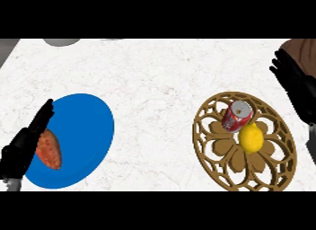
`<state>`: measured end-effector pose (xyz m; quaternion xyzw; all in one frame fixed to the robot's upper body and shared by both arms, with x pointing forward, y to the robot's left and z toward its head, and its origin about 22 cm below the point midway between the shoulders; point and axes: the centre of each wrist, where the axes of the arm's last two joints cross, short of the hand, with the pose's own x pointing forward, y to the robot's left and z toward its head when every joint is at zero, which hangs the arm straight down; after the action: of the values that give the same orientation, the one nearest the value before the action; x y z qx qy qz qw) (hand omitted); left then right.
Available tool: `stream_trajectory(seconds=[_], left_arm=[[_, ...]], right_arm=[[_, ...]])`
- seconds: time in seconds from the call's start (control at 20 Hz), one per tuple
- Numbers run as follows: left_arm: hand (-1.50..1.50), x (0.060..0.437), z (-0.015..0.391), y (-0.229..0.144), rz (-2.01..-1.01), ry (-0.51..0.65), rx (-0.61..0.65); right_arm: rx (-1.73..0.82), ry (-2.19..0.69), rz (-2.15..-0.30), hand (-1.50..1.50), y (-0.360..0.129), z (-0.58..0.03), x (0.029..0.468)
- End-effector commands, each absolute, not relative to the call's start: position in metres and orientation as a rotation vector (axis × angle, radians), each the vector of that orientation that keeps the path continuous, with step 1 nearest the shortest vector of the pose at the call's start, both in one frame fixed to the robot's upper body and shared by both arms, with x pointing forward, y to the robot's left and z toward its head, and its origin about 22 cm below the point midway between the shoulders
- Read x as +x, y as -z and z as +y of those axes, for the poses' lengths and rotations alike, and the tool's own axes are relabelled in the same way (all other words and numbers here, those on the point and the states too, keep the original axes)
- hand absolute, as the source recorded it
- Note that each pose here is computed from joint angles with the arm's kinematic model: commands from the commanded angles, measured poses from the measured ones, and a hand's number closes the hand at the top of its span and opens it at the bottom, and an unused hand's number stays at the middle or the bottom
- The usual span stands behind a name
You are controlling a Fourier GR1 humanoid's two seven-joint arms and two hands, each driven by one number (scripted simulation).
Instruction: Pick the lemon from the placemat and place it in the bowl
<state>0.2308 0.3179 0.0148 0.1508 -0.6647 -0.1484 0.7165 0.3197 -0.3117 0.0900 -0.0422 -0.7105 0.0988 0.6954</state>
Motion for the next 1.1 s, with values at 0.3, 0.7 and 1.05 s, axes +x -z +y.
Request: stream_trajectory(seconds=[0.3,0.7,1.05], left_arm=[[0.00,0.232,0.259,-0.007,-1.502,0.070,-0.042],[0.00,0.253,0.225,-0.021,-1.484,0.099,-0.213],[0.00,0.252,0.219,-0.029,-1.471,0.121,-0.251]], right_arm=[[-0.662,0.240,-1.578,1.50,-0.007,-0.382,0.233],[-0.541,0.510,-2.112,-1.50,0.025,-0.263,0.176],[-0.883,0.242,-1.728,-1.50,0.019,-0.275,0.092]])
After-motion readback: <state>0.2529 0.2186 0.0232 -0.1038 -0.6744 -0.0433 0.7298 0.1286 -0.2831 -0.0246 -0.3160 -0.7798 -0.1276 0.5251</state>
